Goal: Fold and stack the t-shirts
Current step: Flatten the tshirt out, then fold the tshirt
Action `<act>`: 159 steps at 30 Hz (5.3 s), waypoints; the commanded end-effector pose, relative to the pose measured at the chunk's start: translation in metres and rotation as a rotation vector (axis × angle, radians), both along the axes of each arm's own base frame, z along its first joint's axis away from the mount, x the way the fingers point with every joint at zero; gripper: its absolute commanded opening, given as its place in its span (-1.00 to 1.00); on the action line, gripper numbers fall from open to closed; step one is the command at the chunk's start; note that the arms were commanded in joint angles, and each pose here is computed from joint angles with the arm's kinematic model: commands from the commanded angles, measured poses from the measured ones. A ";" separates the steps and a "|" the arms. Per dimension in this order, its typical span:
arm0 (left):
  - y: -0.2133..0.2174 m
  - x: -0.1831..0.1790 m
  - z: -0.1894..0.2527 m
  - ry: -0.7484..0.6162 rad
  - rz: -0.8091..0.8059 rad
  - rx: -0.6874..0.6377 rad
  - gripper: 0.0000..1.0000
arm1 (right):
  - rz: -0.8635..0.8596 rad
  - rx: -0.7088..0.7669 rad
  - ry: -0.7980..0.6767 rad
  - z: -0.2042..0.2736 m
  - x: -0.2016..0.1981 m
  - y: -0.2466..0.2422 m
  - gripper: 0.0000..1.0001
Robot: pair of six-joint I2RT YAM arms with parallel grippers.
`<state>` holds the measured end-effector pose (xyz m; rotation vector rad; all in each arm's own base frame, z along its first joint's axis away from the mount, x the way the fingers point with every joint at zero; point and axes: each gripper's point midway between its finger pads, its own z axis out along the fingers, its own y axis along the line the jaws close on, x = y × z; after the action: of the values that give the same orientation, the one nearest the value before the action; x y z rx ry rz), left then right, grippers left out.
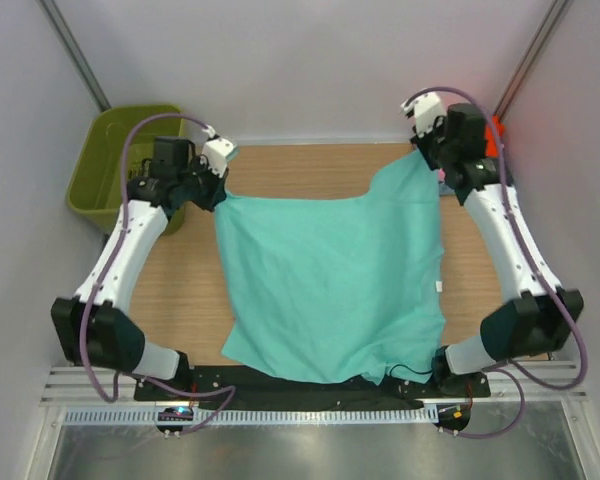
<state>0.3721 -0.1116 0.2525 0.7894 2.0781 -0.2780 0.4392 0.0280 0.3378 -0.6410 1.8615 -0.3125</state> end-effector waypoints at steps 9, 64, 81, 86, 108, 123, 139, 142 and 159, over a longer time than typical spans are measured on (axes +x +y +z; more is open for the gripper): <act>0.001 0.143 -0.117 0.062 0.042 0.102 -1.00 | 0.018 0.002 0.214 -0.158 0.157 0.009 -0.98; 0.015 0.142 -0.063 0.053 0.161 -0.035 -1.00 | 0.000 0.136 0.187 -0.129 0.114 0.009 -0.98; 0.017 0.082 -0.088 0.163 0.149 -0.022 -1.00 | 0.030 0.166 0.281 -0.145 0.037 0.017 -0.98; 0.019 0.068 -0.106 0.209 0.151 -0.011 -1.00 | 0.050 0.166 0.340 -0.165 0.015 0.025 -0.98; 0.024 0.034 -0.172 0.405 0.143 0.040 -1.00 | 0.088 0.149 0.491 -0.216 -0.036 0.039 -0.98; 0.018 -0.012 -0.180 0.584 0.169 -0.008 -0.50 | 0.148 0.144 0.693 -0.244 -0.076 0.049 -0.82; 0.006 0.062 -0.161 0.565 0.167 -0.001 -0.14 | 0.119 0.208 0.624 -0.235 0.050 0.073 -0.17; 0.000 0.055 -0.169 0.584 0.131 0.040 -0.19 | 0.118 0.215 0.654 -0.252 0.059 0.076 -0.20; -0.007 -0.066 -0.174 0.857 0.041 0.093 -0.38 | 0.118 0.285 0.708 -0.282 0.088 0.091 -0.22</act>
<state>0.3254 -0.1164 0.0374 0.7329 2.9625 -0.5105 0.5158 0.1102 0.0376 -0.7428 2.5031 0.2782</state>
